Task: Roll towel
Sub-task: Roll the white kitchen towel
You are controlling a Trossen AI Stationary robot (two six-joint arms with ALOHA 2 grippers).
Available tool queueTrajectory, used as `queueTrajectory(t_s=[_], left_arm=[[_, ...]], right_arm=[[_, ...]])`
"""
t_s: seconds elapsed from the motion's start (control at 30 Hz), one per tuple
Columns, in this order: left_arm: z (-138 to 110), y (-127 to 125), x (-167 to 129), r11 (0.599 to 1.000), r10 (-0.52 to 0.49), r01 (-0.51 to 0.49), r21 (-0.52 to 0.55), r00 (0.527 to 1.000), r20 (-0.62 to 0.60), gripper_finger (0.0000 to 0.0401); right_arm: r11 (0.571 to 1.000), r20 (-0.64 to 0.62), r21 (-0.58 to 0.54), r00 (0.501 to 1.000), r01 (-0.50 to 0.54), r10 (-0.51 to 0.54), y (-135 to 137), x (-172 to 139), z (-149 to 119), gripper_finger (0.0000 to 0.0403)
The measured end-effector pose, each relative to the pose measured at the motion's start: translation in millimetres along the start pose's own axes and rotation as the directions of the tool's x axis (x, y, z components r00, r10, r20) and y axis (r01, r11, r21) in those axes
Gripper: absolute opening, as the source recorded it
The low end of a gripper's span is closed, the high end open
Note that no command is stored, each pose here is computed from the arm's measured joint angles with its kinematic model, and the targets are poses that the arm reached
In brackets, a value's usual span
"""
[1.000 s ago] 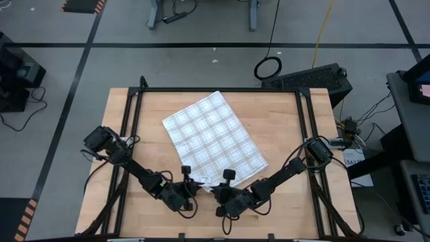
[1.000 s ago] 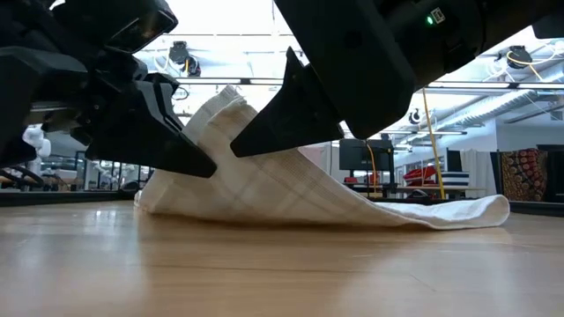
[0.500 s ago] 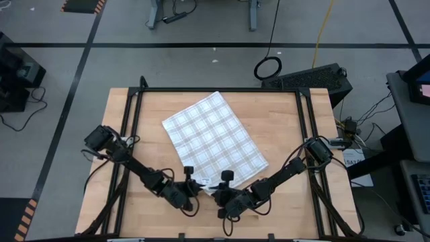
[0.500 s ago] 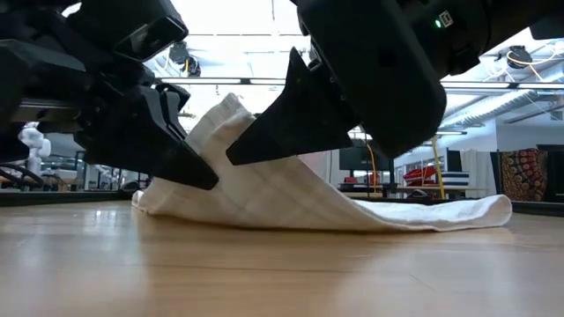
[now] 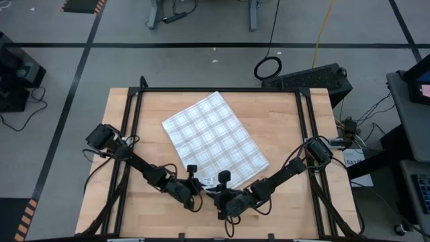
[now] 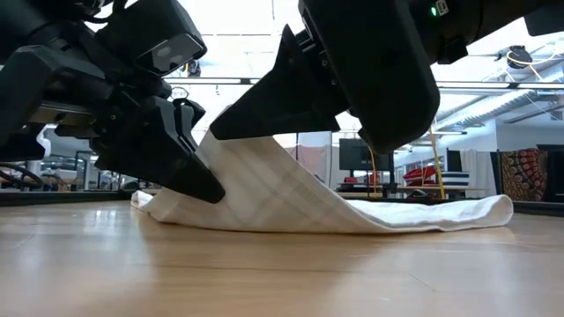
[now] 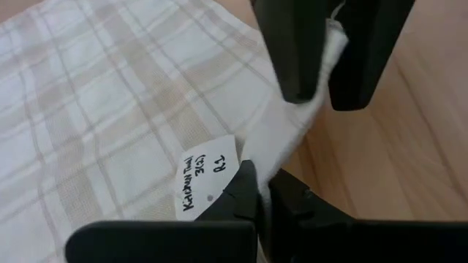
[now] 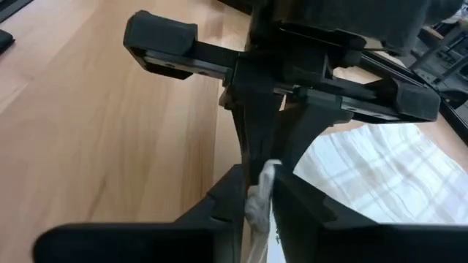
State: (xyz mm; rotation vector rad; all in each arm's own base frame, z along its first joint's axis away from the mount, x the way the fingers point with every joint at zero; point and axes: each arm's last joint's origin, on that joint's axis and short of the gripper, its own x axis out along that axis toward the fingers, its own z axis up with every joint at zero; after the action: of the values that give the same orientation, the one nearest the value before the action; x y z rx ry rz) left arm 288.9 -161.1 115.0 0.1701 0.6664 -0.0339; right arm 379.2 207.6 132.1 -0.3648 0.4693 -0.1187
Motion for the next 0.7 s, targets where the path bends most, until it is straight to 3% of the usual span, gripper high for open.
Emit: queueTrajectory(t_s=[0.27, 0.6, 0.7], left_arm=[[0.4, 0.7, 0.4, 1.000, 0.000, 0.000, 0.022, 1.000, 0.000, 0.0014], [0.0, 0.8, 0.4, 1.000, -0.003, 0.003, 0.027, 1.000, -0.004, 0.0016], [0.0, 0.4, 0.4, 1.000, -0.016, 0.016, 0.027, 1.000, -0.007, 0.0017]], right_arm=[[0.999, 0.017, -0.023, 0.999, -0.027, 0.028, 1.6, -0.7, 1.7, 0.0024], [0.992, -0.023, -0.128, 1.000, -0.012, 0.009, 8.9, -7.0, -3.3, 0.0156], [0.993, -0.044, -0.117, 0.999, 0.004, -0.009, 8.5, -7.2, -5.8, 0.0172]])
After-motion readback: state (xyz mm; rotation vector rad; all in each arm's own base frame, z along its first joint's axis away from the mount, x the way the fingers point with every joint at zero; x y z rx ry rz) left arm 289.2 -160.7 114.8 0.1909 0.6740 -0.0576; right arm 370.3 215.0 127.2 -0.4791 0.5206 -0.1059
